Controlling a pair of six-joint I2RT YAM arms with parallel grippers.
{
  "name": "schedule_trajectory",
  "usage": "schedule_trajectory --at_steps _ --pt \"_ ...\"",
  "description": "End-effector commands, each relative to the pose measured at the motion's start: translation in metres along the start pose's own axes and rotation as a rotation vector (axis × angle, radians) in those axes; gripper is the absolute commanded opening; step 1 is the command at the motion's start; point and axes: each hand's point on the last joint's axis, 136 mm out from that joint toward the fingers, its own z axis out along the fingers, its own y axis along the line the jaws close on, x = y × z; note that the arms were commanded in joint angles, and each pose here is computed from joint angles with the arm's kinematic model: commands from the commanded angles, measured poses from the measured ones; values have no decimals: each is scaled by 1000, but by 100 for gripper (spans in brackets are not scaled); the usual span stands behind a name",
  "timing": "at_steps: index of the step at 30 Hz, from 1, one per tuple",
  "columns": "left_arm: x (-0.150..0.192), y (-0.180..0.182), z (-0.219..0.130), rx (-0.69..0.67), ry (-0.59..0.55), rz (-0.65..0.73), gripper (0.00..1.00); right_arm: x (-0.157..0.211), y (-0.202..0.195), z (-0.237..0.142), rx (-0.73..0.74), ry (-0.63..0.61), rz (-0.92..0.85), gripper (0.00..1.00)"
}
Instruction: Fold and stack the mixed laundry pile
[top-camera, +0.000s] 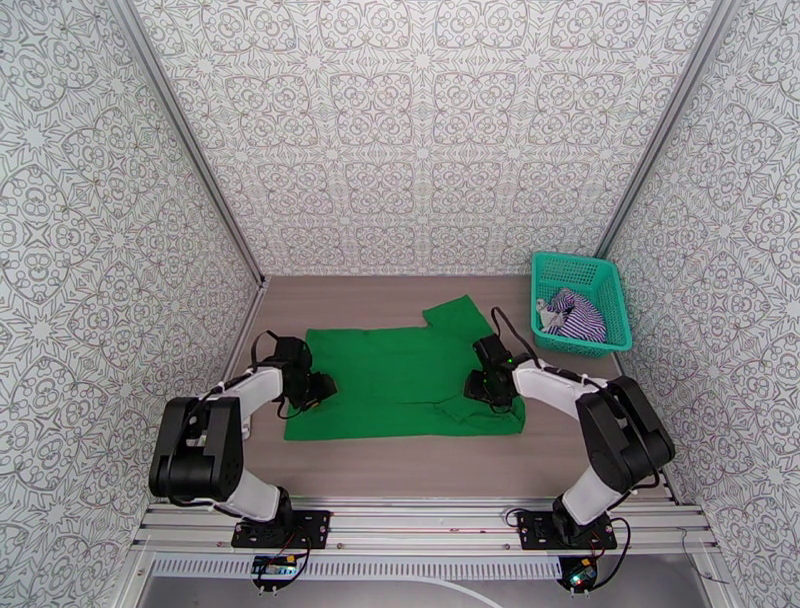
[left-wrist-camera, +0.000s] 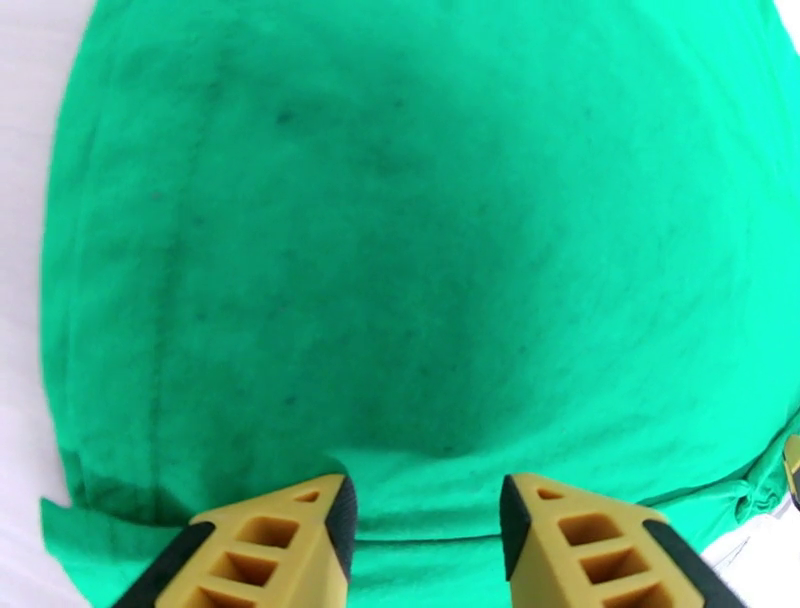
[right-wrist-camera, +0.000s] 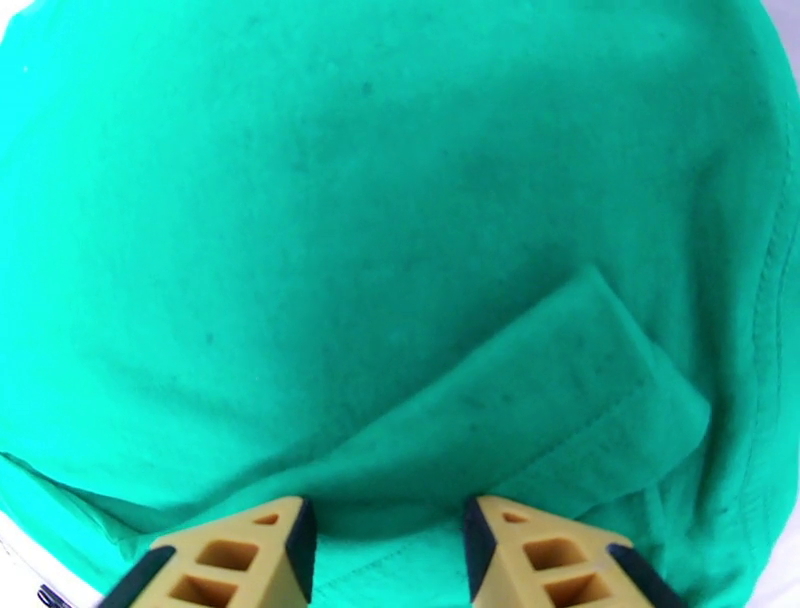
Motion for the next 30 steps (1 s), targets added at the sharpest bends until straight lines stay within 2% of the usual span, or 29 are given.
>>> schedule_trajectory --at_steps 1,7,9,14,20,23,24,30 --pt "-35 -14 -20 -28 -58 40 48 -42 4 -29 45 -50 -56 47" --pt "-110 -30 -28 -64 -134 83 49 -136 23 -50 -41 -184 -100 48" --pt "-136 -32 -22 -69 -152 78 49 -169 30 -48 -86 -228 -127 48" --pt "-180 -30 -2 -119 -153 89 49 -220 37 -33 -132 -280 -181 48" --pt "-206 -19 21 -157 -135 56 51 -252 38 9 -106 -259 -217 49" --pt "-211 -19 22 -170 -133 55 52 -260 35 32 -78 -230 -213 52" --pt "-209 -14 34 -180 -110 49 52 -262 34 37 -71 -224 -210 53" --pt "-212 -10 40 -199 -100 42 57 -271 25 64 -32 -196 -189 53"
